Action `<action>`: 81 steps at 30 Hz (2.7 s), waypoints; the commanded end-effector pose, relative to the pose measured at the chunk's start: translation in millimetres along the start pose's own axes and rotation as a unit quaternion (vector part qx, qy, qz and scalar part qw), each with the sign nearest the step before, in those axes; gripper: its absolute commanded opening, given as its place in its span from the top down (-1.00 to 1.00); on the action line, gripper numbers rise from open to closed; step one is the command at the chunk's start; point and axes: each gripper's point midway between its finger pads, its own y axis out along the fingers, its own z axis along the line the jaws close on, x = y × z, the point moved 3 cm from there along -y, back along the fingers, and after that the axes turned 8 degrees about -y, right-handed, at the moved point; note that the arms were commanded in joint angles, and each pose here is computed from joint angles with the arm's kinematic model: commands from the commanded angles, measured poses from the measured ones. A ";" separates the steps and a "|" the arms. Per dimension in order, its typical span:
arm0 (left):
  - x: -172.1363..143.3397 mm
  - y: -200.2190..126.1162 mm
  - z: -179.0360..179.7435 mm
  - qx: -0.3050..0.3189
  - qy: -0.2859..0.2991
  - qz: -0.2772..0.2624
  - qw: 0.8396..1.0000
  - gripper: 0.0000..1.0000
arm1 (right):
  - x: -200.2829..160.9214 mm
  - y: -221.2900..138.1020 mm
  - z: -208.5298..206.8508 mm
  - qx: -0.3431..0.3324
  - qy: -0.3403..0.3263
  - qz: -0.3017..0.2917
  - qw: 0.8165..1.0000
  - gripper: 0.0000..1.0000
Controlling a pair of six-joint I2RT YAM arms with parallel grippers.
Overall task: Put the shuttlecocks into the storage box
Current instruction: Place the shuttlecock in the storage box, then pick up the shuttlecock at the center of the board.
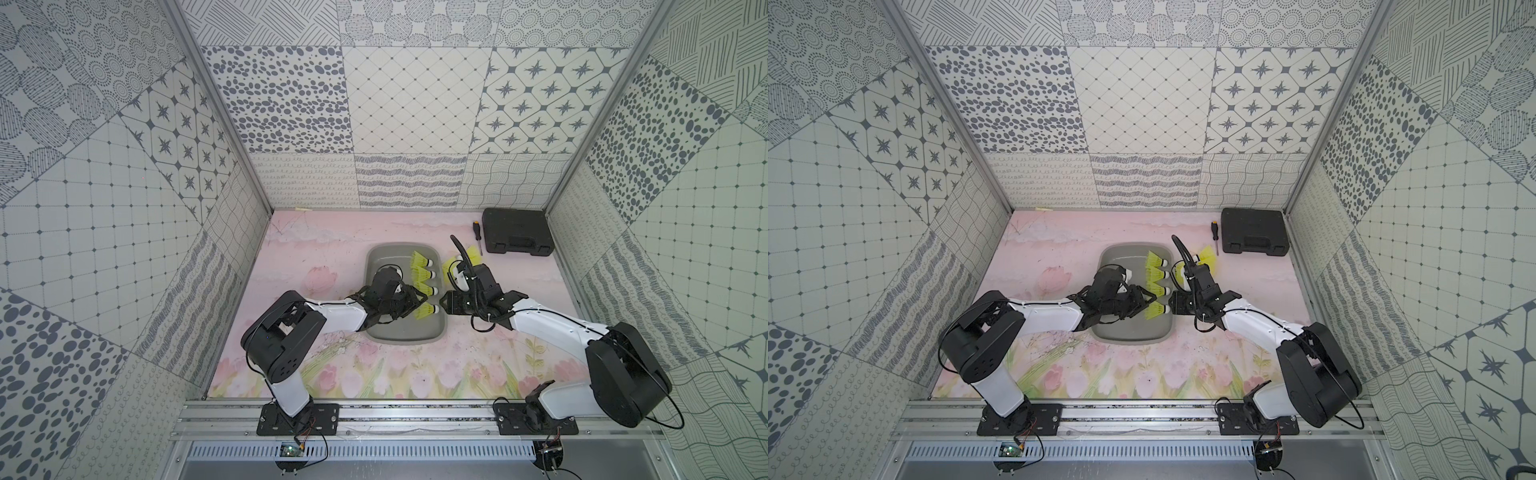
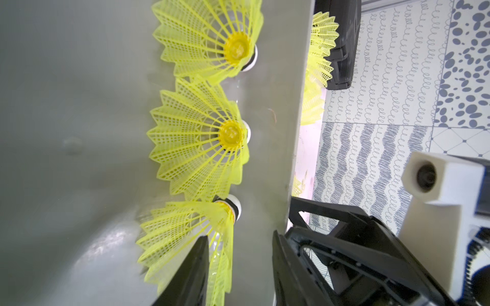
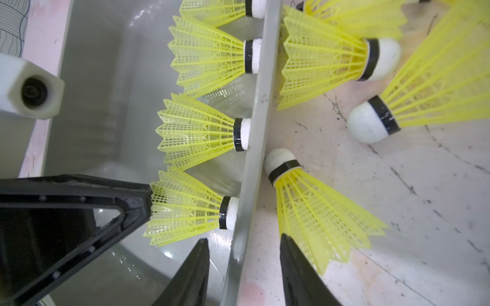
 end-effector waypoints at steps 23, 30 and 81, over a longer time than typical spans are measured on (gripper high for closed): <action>29.7 -104.4 -15.8 0.098 0.163 -0.128 0.973 0.01 | 18.6 -24.4 4.3 0.017 0.011 -0.066 0.998 0.51; 38.7 -137.1 -10.9 0.119 0.173 -0.160 0.965 -0.01 | 15.5 -5.4 -6.4 -0.002 0.046 -0.042 0.998 0.68; 39.7 -133.0 0.5 0.123 0.164 -0.147 0.968 -0.03 | 2.9 -16.6 -33.8 0.037 0.252 -0.049 0.966 -0.14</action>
